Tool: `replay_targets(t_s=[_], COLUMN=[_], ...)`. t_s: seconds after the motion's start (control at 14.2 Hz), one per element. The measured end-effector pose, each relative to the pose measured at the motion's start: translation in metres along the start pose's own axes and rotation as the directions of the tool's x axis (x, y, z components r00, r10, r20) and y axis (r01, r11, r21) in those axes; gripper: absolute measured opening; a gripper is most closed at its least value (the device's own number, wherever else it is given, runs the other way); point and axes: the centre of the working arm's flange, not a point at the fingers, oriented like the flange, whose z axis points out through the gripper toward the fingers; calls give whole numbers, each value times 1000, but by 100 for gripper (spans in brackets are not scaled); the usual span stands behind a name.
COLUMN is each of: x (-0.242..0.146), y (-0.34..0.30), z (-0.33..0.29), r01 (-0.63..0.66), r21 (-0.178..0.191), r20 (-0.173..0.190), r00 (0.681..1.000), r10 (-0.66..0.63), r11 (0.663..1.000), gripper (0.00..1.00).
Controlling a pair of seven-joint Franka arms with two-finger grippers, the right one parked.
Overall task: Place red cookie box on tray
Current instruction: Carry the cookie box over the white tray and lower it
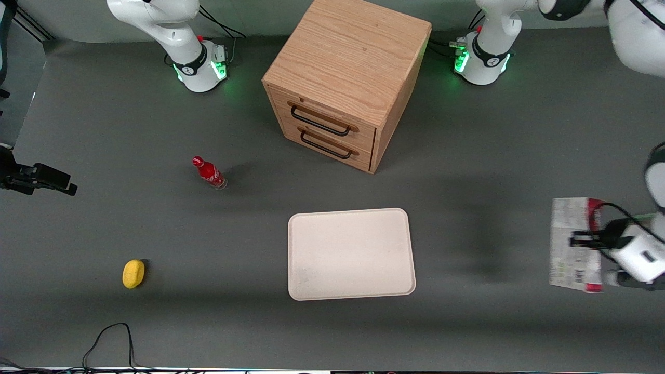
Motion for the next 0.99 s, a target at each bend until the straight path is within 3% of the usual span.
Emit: replay_targets(t_s=[0.14, 0.49, 0.7, 0.99], x=[-4, -16, -15, -14], y=[85, 239, 292, 316], z=[0, 64, 135, 220], r01=[64, 74, 70, 102], r21=[2, 91, 111, 151], r20=[-2, -67, -106, -148], r00=[998, 995, 993, 986], r10=[-64, -68, -58, -79], r11=[998, 993, 991, 983], gripper=[6, 6, 6, 6])
